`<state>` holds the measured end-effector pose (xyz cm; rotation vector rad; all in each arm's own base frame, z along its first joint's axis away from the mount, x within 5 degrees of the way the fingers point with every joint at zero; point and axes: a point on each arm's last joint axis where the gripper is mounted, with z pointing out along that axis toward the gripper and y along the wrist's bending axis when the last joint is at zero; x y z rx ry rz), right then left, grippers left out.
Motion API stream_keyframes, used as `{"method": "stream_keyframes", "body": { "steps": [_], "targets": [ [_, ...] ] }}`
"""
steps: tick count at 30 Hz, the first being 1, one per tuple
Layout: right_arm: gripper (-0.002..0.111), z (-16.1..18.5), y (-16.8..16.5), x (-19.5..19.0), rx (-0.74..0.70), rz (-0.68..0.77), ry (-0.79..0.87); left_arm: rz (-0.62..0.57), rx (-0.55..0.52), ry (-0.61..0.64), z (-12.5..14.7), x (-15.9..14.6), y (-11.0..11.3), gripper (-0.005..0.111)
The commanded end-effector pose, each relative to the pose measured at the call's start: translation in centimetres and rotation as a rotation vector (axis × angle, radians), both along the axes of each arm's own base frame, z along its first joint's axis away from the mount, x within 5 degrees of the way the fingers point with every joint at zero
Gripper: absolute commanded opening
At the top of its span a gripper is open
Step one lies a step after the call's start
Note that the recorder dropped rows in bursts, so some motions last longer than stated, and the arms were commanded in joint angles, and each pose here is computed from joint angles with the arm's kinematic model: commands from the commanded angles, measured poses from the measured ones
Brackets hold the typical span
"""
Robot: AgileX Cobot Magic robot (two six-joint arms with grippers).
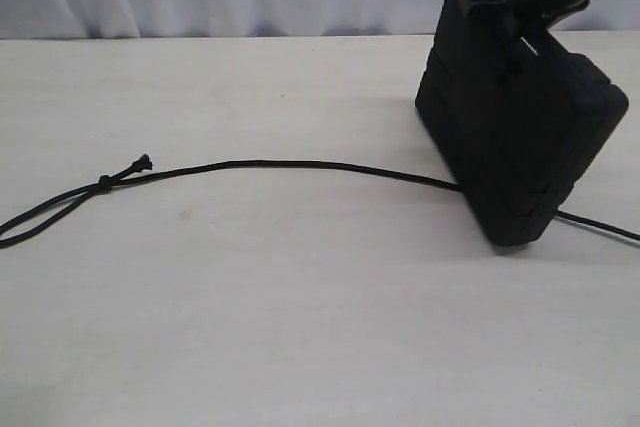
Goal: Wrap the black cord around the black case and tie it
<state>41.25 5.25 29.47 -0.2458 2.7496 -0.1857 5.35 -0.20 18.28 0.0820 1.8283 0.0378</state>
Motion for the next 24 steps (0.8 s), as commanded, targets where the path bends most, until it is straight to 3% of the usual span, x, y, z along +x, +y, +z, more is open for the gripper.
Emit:
{"method": "stream_keyframes", "body": {
  "steps": [1,7,24],
  "targets": [
    [0.004,-2.58,-0.71,-0.54,-0.029,0.022,0.148,-0.003,-0.006,-0.016,0.05,0.02,-0.02,0.000],
    [0.004,-2.65,0.01,-0.61,0.042,0.034,0.155,-0.003,-0.006,-0.016,0.05,0.02,-0.02,0.000],
    [0.004,-2.67,0.13,-0.65,0.049,0.056,0.161,-0.003,-0.006,-0.016,0.05,0.02,-0.02,0.000]
  ]
}}
